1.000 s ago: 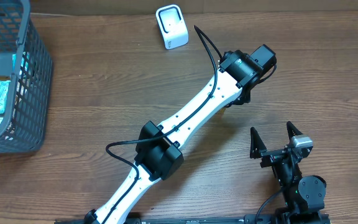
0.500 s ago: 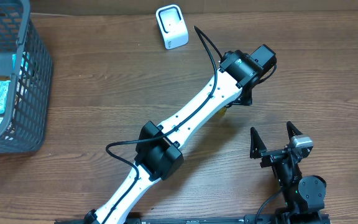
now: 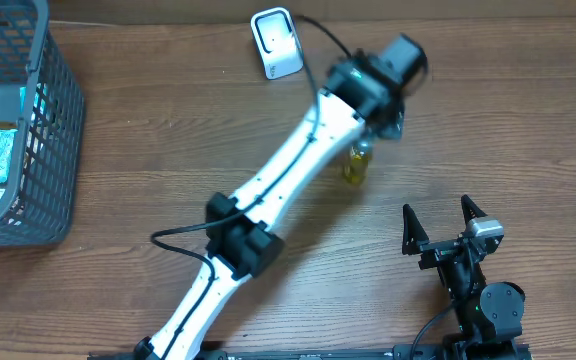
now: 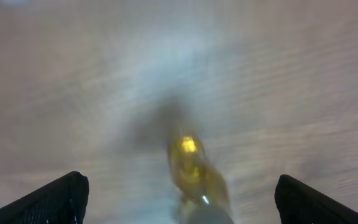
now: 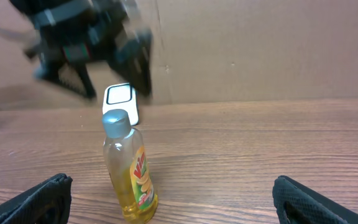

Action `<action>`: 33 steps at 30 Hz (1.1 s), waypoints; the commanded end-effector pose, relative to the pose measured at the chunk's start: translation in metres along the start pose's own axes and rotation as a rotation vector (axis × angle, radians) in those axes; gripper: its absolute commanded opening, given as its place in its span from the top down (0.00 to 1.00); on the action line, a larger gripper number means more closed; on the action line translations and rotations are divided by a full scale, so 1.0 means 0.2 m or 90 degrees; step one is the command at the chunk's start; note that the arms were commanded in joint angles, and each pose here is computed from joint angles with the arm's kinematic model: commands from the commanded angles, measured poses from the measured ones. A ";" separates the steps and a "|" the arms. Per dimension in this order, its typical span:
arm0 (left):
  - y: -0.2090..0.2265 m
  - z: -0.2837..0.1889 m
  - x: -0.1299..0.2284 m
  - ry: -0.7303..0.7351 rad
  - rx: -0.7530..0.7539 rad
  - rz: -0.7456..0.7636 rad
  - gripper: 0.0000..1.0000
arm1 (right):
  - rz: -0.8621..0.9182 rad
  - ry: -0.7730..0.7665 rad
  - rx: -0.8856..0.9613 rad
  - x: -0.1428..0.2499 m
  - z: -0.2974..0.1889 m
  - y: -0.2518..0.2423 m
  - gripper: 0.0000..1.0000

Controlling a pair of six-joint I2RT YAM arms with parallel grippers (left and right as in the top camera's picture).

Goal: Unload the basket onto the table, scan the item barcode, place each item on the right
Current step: 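Set the yellow bottle upright on the table and release it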

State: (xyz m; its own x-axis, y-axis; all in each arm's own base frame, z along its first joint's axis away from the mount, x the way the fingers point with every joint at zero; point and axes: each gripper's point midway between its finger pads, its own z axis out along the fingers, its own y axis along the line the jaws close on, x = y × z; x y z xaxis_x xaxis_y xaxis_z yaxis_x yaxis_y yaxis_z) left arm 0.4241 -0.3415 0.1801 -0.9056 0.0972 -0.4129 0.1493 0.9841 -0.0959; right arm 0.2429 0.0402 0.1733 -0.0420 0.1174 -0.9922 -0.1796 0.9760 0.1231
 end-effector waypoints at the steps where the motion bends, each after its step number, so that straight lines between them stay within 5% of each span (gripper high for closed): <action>1: 0.28 -0.52 -0.41 -0.194 0.039 0.014 0.02 | -0.002 0.000 0.005 0.01 0.00 -0.01 0.00; 6: 0.92 -1.17 -0.63 -0.387 -0.030 -0.013 0.01 | -0.002 0.000 0.005 0.01 0.00 -0.01 0.00; 14: 1.99 -1.63 -0.47 -0.454 -0.247 -0.197 0.00 | -0.002 0.000 0.005 0.01 0.00 -0.01 0.00; 22: 2.69 -1.67 -0.16 -0.402 -0.313 -0.342 0.00 | -0.002 0.000 0.005 0.01 0.00 -0.01 0.00; 33: 3.06 -1.25 0.02 -0.236 -0.324 -0.340 0.00 | -0.002 0.000 0.005 0.01 0.00 -0.01 0.00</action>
State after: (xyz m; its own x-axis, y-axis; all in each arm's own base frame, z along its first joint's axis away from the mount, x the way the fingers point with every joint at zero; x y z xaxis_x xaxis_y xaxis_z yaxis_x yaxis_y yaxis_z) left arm 0.4012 0.2948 0.3807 -0.5027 -0.4071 -0.7626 -0.6060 0.7950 -0.0249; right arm 0.2429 0.0401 0.1733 -0.0420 0.1174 -0.9922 -0.1792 0.9761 0.1231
